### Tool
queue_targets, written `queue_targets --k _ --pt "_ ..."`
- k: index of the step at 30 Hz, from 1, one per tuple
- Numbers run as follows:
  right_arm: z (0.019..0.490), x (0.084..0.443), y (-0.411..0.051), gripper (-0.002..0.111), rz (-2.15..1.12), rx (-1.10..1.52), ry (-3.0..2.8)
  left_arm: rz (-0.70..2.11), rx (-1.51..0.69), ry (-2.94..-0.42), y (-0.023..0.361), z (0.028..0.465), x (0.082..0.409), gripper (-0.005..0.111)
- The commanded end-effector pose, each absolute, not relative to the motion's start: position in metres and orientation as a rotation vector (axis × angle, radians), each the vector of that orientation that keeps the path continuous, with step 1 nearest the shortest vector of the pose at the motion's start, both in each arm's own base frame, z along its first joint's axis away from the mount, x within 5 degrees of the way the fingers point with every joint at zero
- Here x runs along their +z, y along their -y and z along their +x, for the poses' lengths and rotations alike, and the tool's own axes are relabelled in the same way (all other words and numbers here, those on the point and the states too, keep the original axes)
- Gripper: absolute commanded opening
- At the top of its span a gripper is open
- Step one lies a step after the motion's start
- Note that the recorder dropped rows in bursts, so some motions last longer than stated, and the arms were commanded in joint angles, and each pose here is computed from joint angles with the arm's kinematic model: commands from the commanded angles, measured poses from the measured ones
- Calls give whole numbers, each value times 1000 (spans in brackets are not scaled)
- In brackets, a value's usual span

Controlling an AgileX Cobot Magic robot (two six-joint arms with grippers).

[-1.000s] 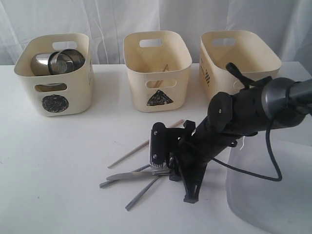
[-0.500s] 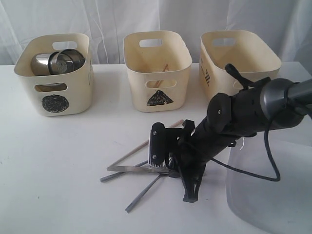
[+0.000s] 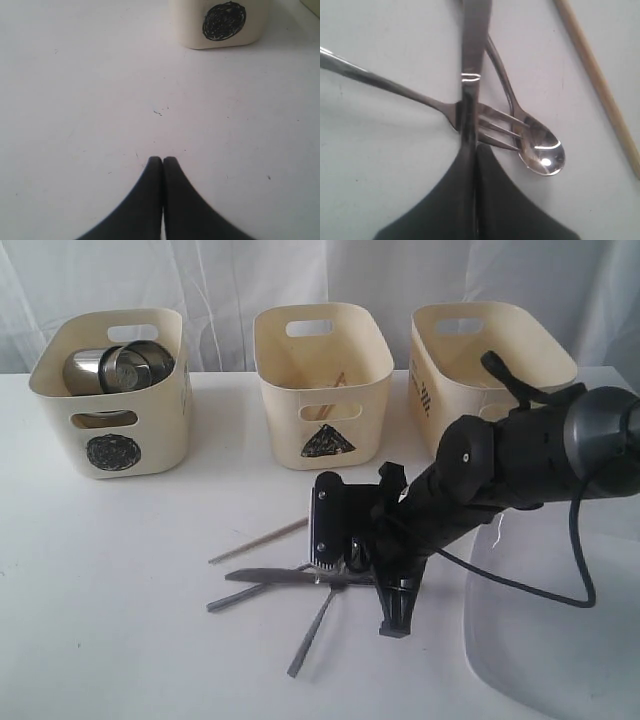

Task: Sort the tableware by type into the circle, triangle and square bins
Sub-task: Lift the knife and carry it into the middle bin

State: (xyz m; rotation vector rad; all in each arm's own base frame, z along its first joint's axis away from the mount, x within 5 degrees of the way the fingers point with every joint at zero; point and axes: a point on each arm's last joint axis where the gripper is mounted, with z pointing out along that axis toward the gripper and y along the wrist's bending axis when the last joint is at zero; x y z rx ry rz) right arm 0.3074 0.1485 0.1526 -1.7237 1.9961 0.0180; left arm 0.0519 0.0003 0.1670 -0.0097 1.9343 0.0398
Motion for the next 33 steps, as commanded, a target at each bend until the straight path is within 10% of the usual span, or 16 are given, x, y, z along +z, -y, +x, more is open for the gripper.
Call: queue_targets --k 1,6,14,33 --pt "307 151 -149 0 -1731 21 -1998 -20 28 -1931 0 52 167 0" --pt "309 153 -153 2 -1572 96 -2065 -20 28 -1931 0 52 167 0" --pt "301 153 -158 34 -1728 181 -1966 -20 28 -1931 0 52 167 0" --pt "308 133 -156 34 -1680 128 -2045 -20 28 -1931 0 52 167 0"
